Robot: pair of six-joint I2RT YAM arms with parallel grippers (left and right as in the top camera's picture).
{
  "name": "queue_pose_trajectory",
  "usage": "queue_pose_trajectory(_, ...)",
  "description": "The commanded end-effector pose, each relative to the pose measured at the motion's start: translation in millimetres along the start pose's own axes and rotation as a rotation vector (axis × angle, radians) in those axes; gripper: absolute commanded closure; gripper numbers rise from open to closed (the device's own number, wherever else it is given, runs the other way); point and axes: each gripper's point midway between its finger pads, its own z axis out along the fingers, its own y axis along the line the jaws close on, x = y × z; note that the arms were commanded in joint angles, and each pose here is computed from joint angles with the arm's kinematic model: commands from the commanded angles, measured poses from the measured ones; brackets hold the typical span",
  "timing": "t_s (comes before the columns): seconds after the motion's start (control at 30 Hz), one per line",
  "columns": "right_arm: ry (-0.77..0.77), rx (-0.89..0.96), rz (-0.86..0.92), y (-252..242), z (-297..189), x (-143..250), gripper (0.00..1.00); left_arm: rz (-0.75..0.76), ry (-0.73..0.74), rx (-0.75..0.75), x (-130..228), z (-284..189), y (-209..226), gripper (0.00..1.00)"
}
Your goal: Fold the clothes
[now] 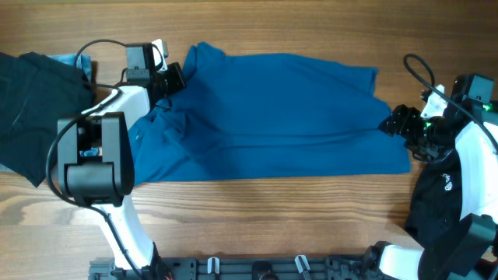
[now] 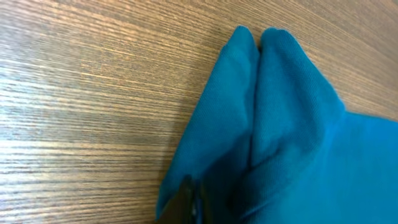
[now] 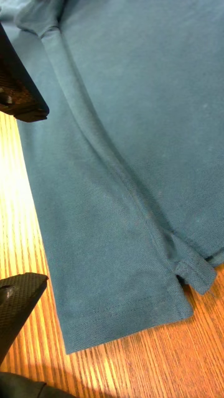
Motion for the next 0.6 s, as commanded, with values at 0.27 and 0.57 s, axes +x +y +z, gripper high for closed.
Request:
queue_pose_trajectory(0.27, -0.022, 0.004, -0.025, 0.7, -5.8, -3.5, 0.17, -0.001, -0.033, -0.065, -8.5, 0.0, 17.4, 0.36)
queue_pose_trajectory(0.57, -0.016, 0.005, -0.020, 0.5, -5.8, -2.0, 0.17, -0.005, 0.038, -0.097, 12.6, 4.5, 18.7, 0.48)
